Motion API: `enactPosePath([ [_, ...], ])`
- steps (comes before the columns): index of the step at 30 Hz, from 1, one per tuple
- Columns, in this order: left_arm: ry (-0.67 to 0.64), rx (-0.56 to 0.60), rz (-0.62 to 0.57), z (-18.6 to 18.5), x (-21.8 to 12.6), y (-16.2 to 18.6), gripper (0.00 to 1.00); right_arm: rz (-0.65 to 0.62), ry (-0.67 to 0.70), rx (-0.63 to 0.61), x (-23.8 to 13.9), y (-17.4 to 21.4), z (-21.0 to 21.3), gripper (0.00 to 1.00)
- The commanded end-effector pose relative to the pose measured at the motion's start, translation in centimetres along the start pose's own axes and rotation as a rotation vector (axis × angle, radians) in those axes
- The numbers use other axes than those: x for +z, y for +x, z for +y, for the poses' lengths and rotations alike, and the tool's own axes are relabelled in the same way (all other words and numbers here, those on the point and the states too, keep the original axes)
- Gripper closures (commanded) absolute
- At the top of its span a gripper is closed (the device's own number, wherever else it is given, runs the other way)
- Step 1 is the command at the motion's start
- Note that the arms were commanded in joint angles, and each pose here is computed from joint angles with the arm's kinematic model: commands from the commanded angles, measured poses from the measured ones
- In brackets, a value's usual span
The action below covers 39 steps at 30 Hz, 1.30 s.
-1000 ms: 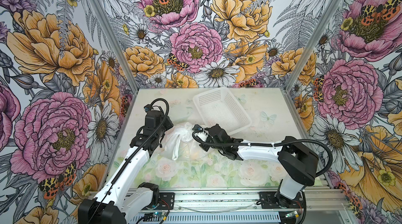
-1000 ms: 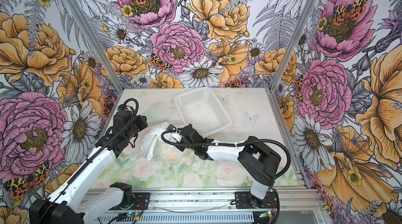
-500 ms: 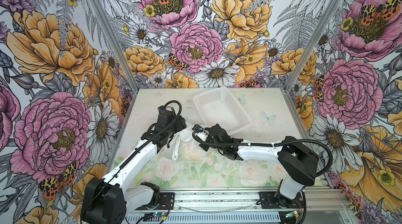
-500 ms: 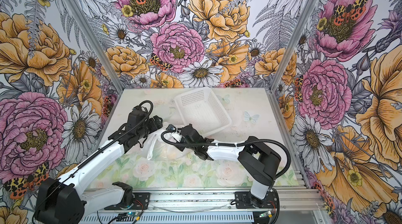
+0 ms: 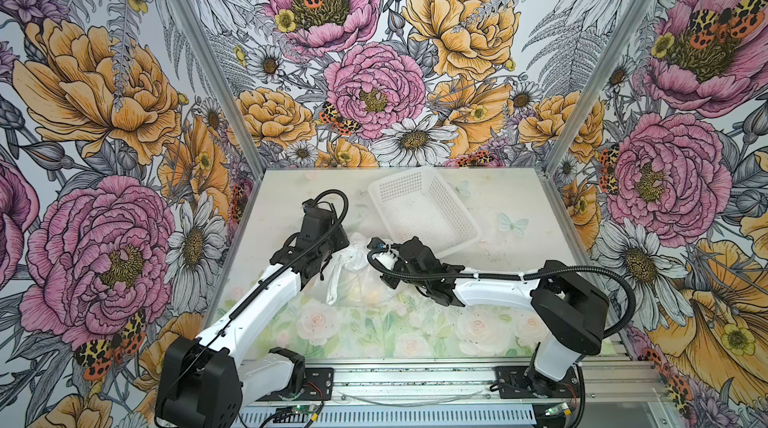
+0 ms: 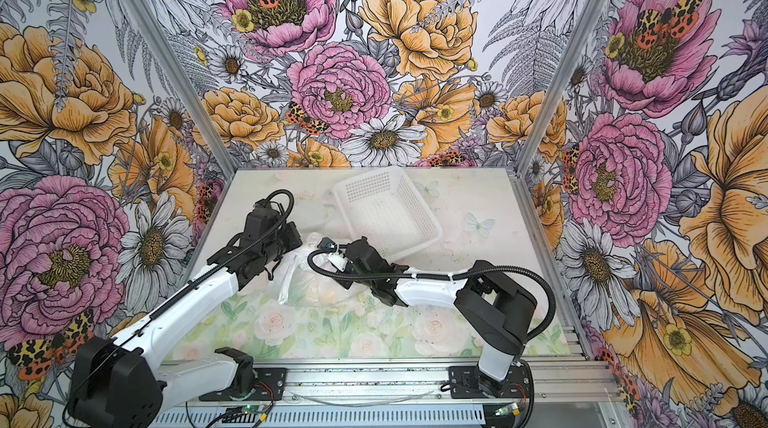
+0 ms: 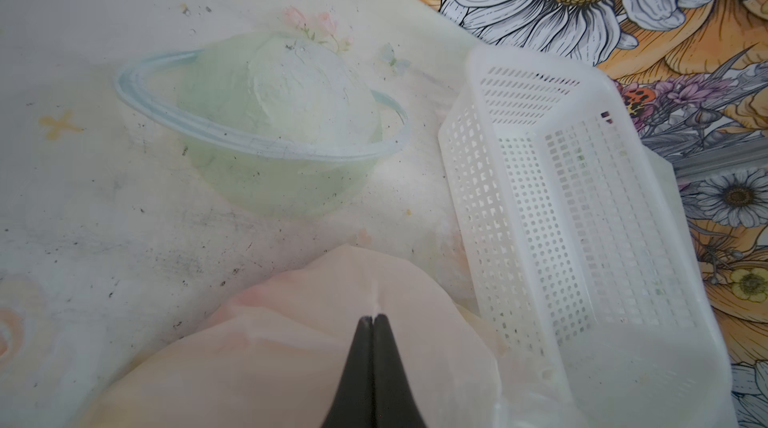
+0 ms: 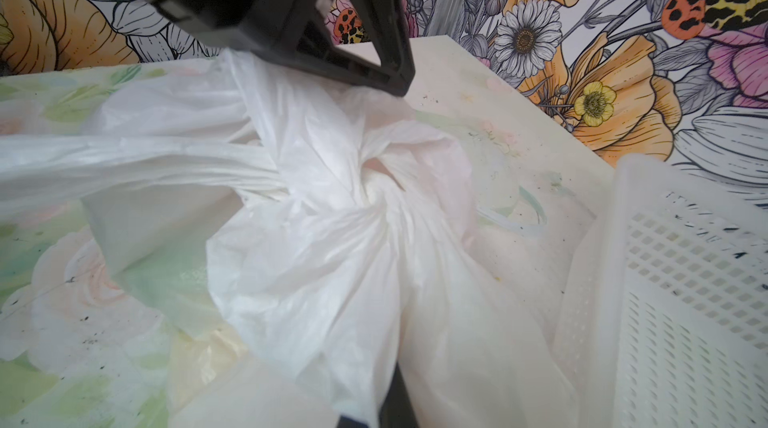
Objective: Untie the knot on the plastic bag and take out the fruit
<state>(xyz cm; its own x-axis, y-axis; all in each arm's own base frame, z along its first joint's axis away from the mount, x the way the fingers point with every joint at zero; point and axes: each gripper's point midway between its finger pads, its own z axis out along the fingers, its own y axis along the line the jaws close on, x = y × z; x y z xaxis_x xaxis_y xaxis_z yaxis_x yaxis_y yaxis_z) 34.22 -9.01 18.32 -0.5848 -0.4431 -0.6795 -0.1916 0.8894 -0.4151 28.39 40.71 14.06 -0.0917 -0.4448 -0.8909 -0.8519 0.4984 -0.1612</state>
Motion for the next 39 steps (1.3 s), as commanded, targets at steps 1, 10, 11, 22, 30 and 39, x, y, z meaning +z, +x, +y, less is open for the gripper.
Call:
enactPosePath([
  [1,-0.031,-0.022,-0.085,1.4,-1.4,-1.7,1.0,-0.05,0.03,0.006,-0.9,-1.4,-1.0,1.0],
  [10,-0.057,-0.108,-0.16,4.2,-3.2,-2.8,1.0,-0.089,0.044,0.015,-1.9,-1.7,-1.4,1.0],
  [11,-0.062,-0.117,-0.168,4.5,-3.4,-2.9,1.0,-0.097,0.046,0.017,-2.0,-1.8,-1.5,1.0],
  [22,-0.125,-0.212,-0.219,8.2,-4.4,-3.6,1.0,-0.195,0.095,0.05,-4.5,-2.3,-2.9,1.0],
  [30,-0.135,-0.226,-0.213,8.7,-4.2,-3.5,1.0,-0.229,0.102,0.053,-5.3,-2.4,-3.1,0.95],
  [39,-0.115,-0.201,-0.192,7.8,-3.8,-3.5,1.0,-0.199,0.114,0.1,-8.0,-4.5,-3.8,0.33],
])
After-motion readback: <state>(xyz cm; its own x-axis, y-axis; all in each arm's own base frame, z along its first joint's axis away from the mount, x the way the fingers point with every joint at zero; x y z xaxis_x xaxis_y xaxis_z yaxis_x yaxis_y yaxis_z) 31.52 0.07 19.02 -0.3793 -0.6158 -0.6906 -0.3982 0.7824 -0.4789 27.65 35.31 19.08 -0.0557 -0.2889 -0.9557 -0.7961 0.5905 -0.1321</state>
